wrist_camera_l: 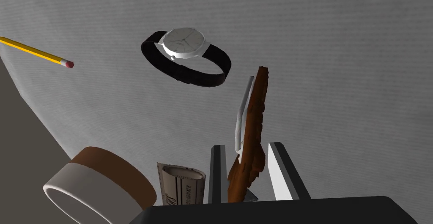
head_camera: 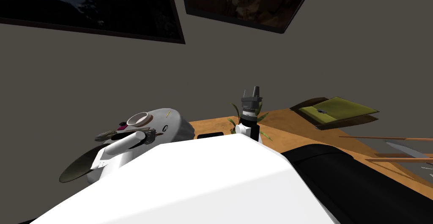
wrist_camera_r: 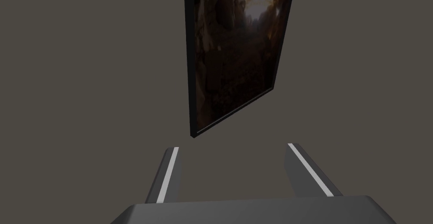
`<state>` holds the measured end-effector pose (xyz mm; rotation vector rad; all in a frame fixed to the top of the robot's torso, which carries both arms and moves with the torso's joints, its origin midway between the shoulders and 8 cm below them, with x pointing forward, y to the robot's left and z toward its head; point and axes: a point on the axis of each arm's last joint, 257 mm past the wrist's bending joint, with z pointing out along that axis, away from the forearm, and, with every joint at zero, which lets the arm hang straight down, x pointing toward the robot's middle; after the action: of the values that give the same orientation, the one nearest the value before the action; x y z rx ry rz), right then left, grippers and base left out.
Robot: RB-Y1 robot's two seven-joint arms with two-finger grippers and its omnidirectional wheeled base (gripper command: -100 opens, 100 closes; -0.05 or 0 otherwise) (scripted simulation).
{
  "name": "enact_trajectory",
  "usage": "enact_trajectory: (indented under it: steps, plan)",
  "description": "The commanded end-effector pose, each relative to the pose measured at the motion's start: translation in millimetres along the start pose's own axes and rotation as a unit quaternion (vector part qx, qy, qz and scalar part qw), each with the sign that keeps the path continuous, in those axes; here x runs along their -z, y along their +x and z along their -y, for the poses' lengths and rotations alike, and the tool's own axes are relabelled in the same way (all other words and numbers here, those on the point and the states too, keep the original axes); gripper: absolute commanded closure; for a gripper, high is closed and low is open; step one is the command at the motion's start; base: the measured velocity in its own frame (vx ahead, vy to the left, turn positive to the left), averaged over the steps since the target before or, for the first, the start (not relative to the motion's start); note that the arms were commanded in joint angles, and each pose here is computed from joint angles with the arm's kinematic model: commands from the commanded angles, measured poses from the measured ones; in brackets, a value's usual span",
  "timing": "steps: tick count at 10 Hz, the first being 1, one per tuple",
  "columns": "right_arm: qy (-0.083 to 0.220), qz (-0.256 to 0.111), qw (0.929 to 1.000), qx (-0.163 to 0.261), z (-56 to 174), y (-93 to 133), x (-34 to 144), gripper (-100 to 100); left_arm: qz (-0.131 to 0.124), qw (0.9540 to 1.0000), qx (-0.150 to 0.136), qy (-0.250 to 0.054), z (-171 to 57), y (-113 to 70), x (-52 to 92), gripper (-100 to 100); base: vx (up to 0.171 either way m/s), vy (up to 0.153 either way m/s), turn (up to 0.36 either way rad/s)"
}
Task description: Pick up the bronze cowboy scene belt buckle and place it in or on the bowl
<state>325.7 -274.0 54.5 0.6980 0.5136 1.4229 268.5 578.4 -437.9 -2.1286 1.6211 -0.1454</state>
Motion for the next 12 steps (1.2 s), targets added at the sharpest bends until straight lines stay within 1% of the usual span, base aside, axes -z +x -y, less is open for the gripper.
enact_trajectory:
  steps: [1, 2, 3, 4, 5, 6, 7, 8, 9, 10, 11, 12]
  plan:
    - [0.0, 0.0, 1.0, 0.0, 0.0, 0.0, 0.0, 0, -0.003, 0.9989, 0.024, 0.04, 30.1, 15.5, 0.1, 100, -0.195, -0.023, -0.006]
    - [0.0, 0.0, 1.0, 0.0, 0.0, 0.0, 0.0, 0, 0.0, 0.9986, 0.025, 0.047, 33.6, 14.0, 0.4, 100, -0.165, -0.019, -0.006]
    - [0.0, 0.0, 1.0, 0.0, 0.0, 0.0, 0.0, 0, -0.003, 0.9966, 0.041, 0.071, 51.2, 22.8, -0.5, 100, -0.154, -0.007, 0.01]
    - [0.0, 0.0, 1.0, 0.0, 0.0, 0.0, 0.0, 0, -0.002, 0.9963, 0.041, 0.075, 52.9, 22.0, -0.2, 100, -0.104, -0.007, -0.013]
    - [0.0, 0.0, 1.0, 0.0, 0.0, 0.0, 0.0, 0, -0.008, 0.9939, 0.057, 0.094, 67.5, 32.3, -1.2, 100, -0.111, -0.006, 0.007]
    - [0.0, 0.0, 1.0, 0.0, 0.0, 0.0, 0.0, 0, -0.004, 0.993, 0.058, 0.103, 72.1, 30.2, -0.3, 100, -0.093, -0.015, -0.006]
    - [0.0, 0.0, 1.0, 0.0, 0.0, 0.0, 0.0, 0, -0.009, 0.9893, 0.074, 0.125, 88.1, 40.0, -0.5, 100, -0.134, -0.029, 0.014]
    - [0.0, 0.0, 1.0, 0.0, 0.0, 0.0, 0.0, 0, -0.007, 0.9886, 0.075, 0.131, 90.9, 38.6, 0.2, 100, -0.123, -0.004, -0.009]
    - [0.0, 0.0, 1.0, 0.0, 0.0, 0.0, 0.0, 0, -0.012, 0.984, 0.091, 0.153, 106.9, 48.4, 0.5, 100, -0.145, 0.01, 0.013]
    - [0.0, 0.0, 1.0, 0.0, 0.0, 0.0, 0.0, 0, -0.01, 0.9831, 0.092, 0.158, 109.4, 47.2, 1.3, 100, -0.113, 0.006, -0.009]
    - [0.0, 0.0, 1.0, 0.0, 0.0, 0.0, 0.0, 0, -0.018, 0.9785, 0.108, 0.175, 123.0, 58.2, 1.2, 100, -0.12, 0.018, 0.016]
    - [0.0, 0.0, 1.0, 0.0, 0.0, 0.0, 0.0, 0, -0.014, 0.9767, 0.108, 0.185, 127.4, 55.9, 2.9, 100, -0.107, 0.0, -0.007]
